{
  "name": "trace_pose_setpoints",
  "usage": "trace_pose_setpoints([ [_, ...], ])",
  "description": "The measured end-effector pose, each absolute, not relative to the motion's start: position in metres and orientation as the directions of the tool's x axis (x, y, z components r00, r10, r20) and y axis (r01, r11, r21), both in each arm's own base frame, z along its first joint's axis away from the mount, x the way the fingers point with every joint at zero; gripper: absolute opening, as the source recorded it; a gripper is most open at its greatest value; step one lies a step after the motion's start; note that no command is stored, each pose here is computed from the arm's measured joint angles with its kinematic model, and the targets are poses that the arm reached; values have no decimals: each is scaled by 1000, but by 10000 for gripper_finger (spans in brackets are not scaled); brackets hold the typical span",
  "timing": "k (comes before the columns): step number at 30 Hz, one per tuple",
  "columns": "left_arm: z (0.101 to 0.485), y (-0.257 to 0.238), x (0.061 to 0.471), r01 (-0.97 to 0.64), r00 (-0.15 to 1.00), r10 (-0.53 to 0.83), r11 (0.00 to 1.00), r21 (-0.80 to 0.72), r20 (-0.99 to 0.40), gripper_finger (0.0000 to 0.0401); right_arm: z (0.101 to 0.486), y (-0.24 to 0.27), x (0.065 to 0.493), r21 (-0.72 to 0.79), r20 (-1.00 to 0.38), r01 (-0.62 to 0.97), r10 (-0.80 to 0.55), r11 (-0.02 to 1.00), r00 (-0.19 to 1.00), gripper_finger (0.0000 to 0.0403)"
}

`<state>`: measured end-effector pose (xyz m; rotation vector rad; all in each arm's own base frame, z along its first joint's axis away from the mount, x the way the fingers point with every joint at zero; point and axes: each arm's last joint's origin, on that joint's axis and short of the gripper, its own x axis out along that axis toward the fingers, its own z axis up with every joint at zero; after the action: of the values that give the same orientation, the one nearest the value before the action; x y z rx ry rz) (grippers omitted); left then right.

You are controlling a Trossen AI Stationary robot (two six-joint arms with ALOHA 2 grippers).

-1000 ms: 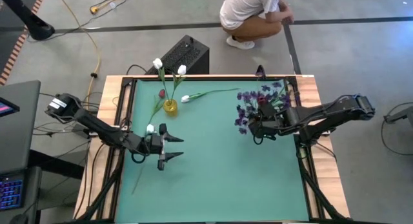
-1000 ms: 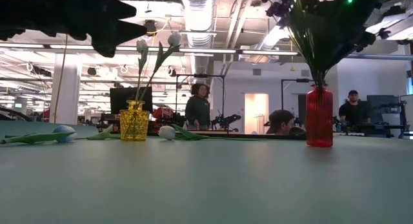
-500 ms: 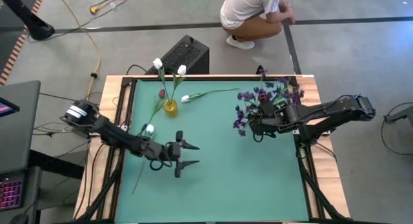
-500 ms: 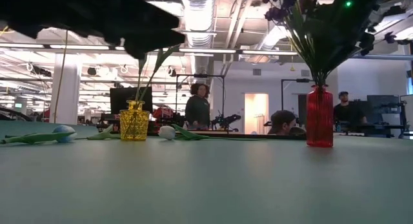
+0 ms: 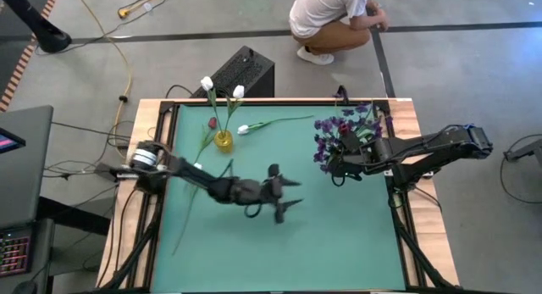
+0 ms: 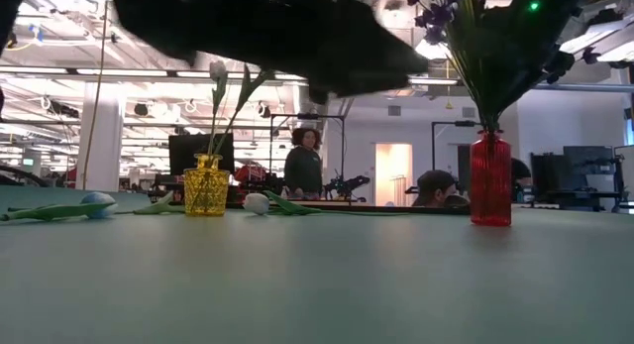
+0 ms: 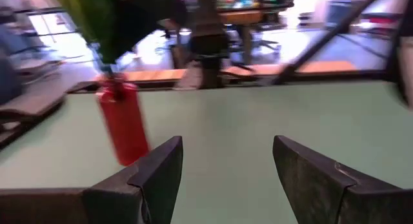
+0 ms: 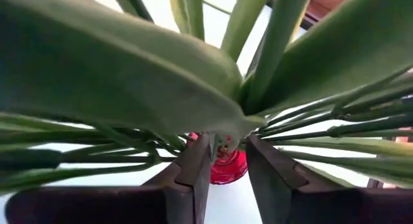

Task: Sort flowers into vase by color
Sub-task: Put the bottom red flower into the red vase

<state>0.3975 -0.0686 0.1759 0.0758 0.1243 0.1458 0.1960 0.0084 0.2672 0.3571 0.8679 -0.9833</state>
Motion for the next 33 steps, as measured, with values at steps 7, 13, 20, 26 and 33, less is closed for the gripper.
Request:
trace_pose_setpoints([
  [7,149,-20,457,-227,960,224,974,-3,-169,238,267,8,196,-103,-773,840,-575,532,269,134],
  [13,135,0,499,-255,954,256,967,29,-156,273,267,9,197,-98,-772,839,-573,536,275,155],
  [20,127,17,534,-357,913,377,923,142,-154,334,267,10,198,-87,-773,840,-568,536,283,188],
  [26,131,24,537,-451,860,482,872,193,-166,363,267,10,198,-77,-782,837,-554,542,286,211],
  [33,138,42,539,-379,917,388,920,103,-96,363,267,10,199,-40,-784,856,-548,515,292,214],
])
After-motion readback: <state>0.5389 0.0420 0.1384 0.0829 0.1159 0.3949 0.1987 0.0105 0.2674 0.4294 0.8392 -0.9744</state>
